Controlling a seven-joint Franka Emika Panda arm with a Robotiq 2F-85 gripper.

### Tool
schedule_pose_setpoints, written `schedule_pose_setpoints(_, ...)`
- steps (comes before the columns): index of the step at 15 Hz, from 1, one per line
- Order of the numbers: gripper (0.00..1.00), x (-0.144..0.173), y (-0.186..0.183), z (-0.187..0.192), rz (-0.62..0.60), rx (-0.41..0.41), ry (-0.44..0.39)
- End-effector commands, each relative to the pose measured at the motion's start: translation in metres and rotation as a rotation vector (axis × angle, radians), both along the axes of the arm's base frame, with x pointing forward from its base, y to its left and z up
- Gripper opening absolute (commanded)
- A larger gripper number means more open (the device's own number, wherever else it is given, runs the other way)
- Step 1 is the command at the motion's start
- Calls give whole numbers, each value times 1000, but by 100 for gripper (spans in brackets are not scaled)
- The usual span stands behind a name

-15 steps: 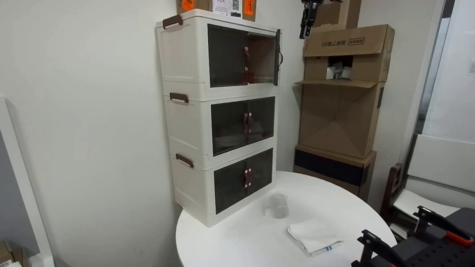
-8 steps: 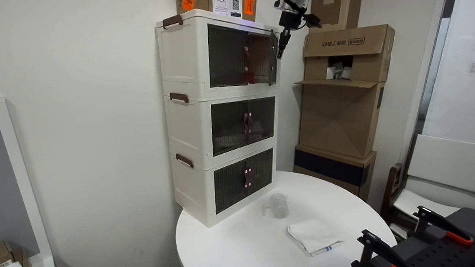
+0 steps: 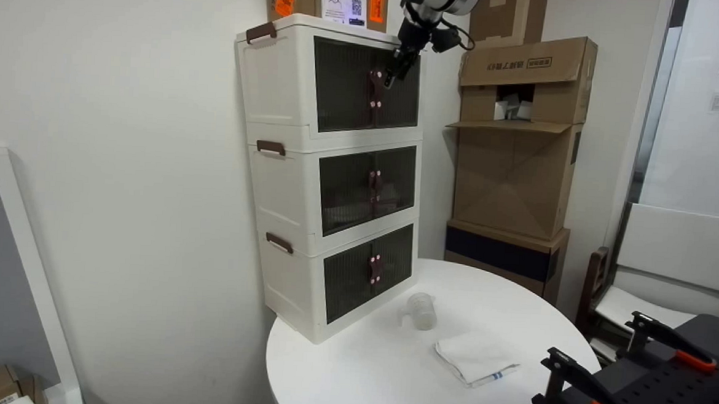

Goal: Close the top right cabinet door

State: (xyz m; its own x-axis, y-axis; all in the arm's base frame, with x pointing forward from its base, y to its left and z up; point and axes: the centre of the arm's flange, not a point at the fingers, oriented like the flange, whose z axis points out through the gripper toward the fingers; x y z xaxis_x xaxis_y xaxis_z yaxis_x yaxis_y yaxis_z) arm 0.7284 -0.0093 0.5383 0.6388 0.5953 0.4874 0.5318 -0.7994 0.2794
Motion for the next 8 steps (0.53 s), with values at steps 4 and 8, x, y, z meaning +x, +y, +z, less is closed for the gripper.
schedule_pose_setpoints(4, 100, -8, 10, 2, -132, 73, -59)
schedule_pose_setpoints(8, 100, -44, -3, 22, -78, 93, 64)
